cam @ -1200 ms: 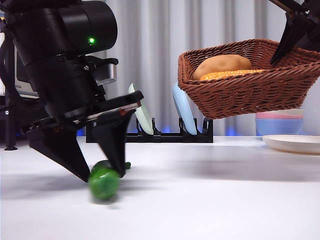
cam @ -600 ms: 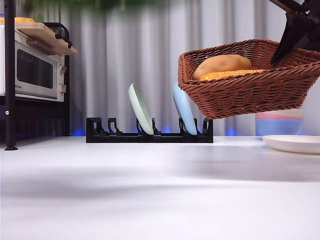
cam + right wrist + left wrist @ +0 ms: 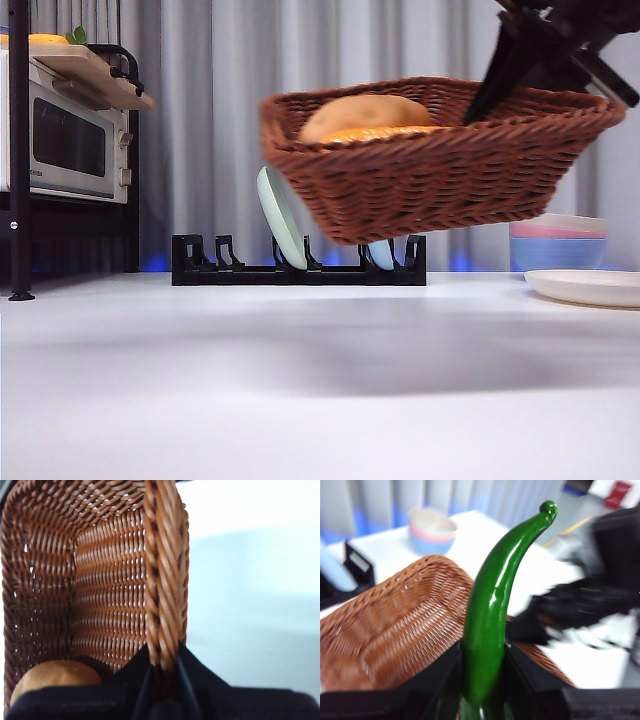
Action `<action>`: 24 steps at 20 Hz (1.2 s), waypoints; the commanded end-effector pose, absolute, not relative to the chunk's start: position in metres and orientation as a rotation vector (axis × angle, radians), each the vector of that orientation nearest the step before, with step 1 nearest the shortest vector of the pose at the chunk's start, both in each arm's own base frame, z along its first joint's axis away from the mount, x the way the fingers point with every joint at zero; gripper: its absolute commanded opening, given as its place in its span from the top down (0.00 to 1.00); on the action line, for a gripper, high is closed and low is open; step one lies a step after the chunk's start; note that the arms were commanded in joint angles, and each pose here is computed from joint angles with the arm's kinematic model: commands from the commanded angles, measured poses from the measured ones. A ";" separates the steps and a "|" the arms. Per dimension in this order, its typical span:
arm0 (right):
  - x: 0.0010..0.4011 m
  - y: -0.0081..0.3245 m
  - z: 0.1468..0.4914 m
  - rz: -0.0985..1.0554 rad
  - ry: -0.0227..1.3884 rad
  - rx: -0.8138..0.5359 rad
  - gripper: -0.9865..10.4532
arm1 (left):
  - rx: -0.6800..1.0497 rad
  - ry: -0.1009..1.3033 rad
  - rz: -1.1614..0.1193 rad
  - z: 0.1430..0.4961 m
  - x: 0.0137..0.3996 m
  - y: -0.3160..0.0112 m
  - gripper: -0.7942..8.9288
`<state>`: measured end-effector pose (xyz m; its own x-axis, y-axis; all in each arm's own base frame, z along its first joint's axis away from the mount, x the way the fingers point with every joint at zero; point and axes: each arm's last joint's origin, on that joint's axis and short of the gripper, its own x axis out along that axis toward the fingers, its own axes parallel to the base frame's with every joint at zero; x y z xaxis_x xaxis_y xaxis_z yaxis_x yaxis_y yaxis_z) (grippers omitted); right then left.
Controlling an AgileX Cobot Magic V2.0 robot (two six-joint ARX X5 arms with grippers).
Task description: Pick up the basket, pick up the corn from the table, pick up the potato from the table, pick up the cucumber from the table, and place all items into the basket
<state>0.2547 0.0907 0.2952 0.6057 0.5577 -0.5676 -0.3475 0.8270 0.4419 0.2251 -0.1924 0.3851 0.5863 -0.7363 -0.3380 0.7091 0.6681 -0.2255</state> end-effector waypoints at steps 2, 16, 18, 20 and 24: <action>0.250 0.105 0.296 0.582 0.761 0.320 0.93 | -0.030 0.518 -0.724 0.347 0.253 -0.212 0.93; 0.260 0.111 0.287 0.554 0.790 0.383 0.93 | -0.022 0.530 -0.705 0.377 0.235 -0.196 0.37; 0.273 0.111 0.275 0.520 0.817 0.424 0.93 | -0.038 0.478 -0.716 0.402 0.217 -0.183 0.37; 0.288 0.115 0.257 0.489 0.859 0.461 0.93 | -0.054 0.420 -0.740 0.422 0.196 -0.170 0.37; 0.311 0.123 0.211 0.432 0.980 0.489 0.93 | -0.079 0.338 -0.774 0.446 0.159 -0.145 0.37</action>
